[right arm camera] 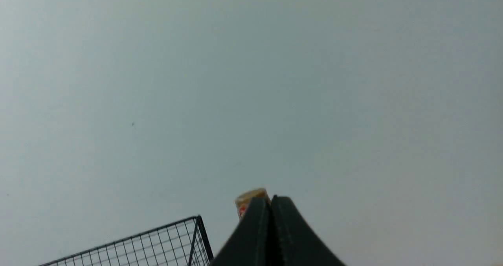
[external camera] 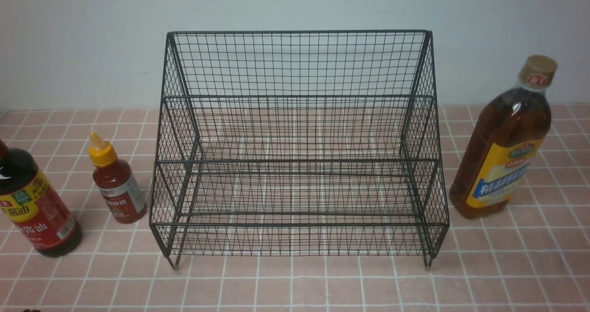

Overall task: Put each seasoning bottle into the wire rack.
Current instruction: Use the right arm to grab the condiment bottle closest to it, then use the right arm to put the condiment bottle back on the shelf

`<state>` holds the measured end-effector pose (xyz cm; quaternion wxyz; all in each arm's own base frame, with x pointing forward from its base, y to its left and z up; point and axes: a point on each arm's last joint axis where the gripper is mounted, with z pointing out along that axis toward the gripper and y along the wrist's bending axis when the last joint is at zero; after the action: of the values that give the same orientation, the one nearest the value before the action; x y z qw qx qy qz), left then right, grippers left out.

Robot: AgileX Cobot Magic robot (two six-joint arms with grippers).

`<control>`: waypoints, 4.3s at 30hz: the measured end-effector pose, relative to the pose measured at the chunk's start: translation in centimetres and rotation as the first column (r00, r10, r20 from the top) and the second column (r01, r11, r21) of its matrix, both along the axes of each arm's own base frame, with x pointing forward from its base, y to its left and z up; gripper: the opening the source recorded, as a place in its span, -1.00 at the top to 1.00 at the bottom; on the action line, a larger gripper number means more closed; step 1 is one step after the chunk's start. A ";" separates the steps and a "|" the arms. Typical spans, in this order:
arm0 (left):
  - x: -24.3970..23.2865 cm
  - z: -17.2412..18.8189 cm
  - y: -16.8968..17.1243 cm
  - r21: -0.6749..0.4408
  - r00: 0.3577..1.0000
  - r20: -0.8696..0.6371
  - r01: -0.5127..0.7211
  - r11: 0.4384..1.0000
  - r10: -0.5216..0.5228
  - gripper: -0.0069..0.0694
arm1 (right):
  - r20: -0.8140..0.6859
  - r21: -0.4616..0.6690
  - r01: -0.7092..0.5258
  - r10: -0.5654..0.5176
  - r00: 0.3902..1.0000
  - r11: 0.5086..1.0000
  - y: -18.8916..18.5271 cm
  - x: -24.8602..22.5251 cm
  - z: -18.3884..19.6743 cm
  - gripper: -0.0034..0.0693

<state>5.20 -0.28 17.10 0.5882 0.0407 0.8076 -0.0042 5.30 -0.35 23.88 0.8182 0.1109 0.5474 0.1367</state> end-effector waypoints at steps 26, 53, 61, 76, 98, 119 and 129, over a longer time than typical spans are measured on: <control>0.0 0.0 0.0 0.000 1.000 0.000 0.000 1.000 0.000 0.84 | -0.237 -0.238 -0.165 0.107 0.966 0.957 2.3 21.4 5.8 -0.37; 0.0 0.0 0.0 0.000 1.000 0.000 0.000 1.000 0.000 0.84 | -0.243 -0.318 -0.129 0.050 0.969 0.939 2.1 21.6 11.5 0.05; 0.0 0.0 0.0 0.000 1.000 0.000 0.000 1.000 0.000 0.84 | 0.007 -0.229 -0.231 0.239 0.971 0.946 4.8 18.3 19.9 0.05; 0.0 0.0 0.0 0.000 1.000 0.000 0.000 1.000 0.000 0.84 | -0.080 -0.201 -0.501 0.495 0.865 0.842 12.4 21.7 19.0 0.05; 0.0 0.0 0.0 0.000 1.000 0.000 0.000 1.000 0.000 0.84 | -0.249 -0.249 -0.469 0.412 0.877 0.847 14.0 27.0 14.9 0.05; 0.0 0.0 0.0 0.000 1.000 0.000 0.000 1.000 0.000 0.84 | -0.207 0.089 -0.348 0.359 0.910 0.933 12.5 28.1 14.5 0.05; 0.0 0.0 0.0 0.000 1.000 0.000 0.000 1.000 0.000 0.84 | -0.028 0.098 -0.338 0.342 0.939 0.936 12.2 28.0 18.5 0.05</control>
<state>5.20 -0.28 17.10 0.5882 0.0407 0.8076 -0.0042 33.29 11.80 42.36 0.7639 0.0550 0.5695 0.2985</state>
